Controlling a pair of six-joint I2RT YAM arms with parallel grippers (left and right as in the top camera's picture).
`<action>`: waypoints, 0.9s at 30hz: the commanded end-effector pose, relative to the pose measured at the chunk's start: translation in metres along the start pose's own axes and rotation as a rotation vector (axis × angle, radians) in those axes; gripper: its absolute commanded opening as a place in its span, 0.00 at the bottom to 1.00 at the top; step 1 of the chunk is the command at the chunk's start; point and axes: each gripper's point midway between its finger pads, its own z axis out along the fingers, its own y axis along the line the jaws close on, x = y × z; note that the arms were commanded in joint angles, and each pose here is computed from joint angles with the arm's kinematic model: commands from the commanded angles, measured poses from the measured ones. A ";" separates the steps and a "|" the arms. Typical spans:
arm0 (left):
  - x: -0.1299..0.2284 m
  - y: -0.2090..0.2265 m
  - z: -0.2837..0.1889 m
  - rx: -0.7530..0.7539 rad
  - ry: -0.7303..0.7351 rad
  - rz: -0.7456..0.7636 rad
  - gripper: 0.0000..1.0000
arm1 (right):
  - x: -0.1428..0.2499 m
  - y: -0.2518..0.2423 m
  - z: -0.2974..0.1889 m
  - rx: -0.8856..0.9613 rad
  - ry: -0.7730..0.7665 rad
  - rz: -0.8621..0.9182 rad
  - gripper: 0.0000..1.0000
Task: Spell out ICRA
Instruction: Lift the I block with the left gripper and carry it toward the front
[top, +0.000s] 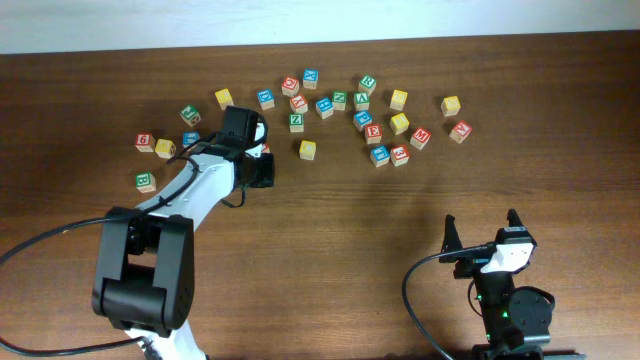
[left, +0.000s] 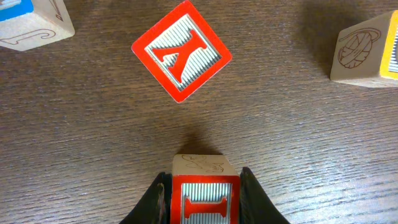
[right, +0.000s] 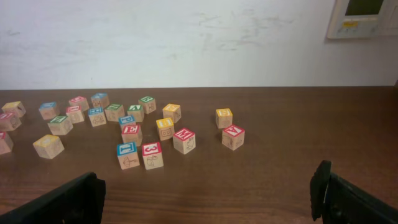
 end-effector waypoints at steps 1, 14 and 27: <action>-0.006 -0.001 -0.016 -0.001 -0.031 0.006 0.16 | 0.002 0.000 0.000 0.003 0.001 -0.007 0.98; -0.018 -0.008 -0.170 0.032 -0.252 0.006 0.20 | 0.002 0.000 0.000 0.003 0.001 -0.007 0.98; 0.076 0.000 -0.170 -0.018 0.062 -0.269 0.22 | 0.002 0.000 0.000 0.003 0.000 -0.007 0.98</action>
